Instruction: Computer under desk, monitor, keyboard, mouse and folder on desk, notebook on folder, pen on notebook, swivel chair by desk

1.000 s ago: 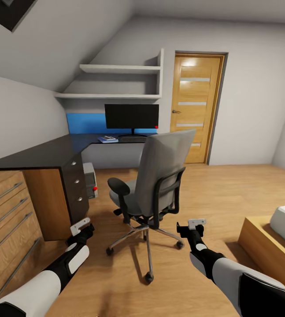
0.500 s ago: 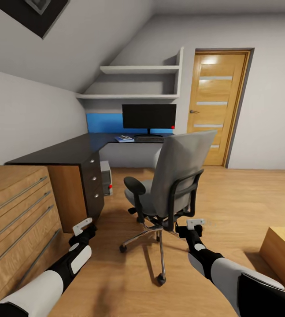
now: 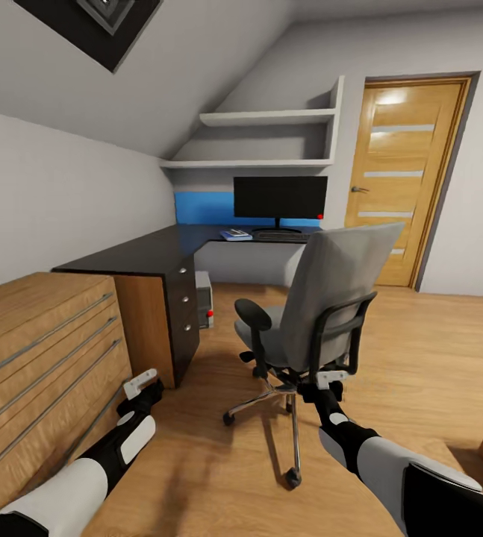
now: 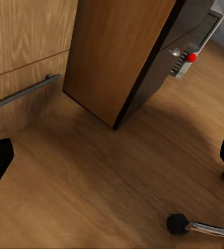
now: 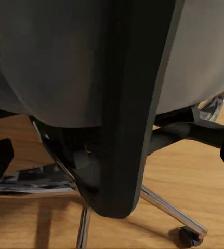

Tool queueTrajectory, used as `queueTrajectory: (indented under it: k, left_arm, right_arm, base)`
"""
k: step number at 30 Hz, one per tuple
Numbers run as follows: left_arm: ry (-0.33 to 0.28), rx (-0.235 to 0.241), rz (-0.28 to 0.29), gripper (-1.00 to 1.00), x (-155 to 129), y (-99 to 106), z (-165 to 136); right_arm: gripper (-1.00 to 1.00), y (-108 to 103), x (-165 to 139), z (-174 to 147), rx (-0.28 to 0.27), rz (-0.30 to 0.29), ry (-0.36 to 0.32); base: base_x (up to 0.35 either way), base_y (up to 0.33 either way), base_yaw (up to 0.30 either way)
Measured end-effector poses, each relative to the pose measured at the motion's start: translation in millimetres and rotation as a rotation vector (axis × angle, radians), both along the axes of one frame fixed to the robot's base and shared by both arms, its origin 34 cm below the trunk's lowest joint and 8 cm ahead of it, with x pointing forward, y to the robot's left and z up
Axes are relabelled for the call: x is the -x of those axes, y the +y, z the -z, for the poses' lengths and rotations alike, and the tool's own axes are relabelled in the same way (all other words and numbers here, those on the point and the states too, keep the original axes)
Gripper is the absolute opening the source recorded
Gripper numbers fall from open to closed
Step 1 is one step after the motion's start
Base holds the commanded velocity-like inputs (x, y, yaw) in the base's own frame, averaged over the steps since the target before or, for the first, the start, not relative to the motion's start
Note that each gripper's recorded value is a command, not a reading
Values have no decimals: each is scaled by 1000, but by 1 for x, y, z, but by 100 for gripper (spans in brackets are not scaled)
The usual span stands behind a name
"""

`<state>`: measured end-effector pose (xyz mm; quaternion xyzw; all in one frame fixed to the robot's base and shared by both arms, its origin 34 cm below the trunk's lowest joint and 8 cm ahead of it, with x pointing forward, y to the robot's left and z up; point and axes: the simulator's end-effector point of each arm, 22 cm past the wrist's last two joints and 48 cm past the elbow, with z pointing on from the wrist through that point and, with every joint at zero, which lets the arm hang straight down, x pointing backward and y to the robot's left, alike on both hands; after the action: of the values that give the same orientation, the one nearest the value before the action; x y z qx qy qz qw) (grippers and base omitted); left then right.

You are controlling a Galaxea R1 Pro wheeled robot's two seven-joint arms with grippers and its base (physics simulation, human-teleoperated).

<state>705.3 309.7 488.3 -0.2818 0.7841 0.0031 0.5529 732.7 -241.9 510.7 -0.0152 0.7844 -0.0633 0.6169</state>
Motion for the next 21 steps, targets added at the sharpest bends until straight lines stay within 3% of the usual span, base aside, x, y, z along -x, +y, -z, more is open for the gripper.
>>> queueTrajectory:
  k: [21]
  left_arm:
    - [0,1,1,100,0,-1,0]
  right_arm:
    - [100,1,0,0,0,-2,0]
  base:
    - [0,0,201]
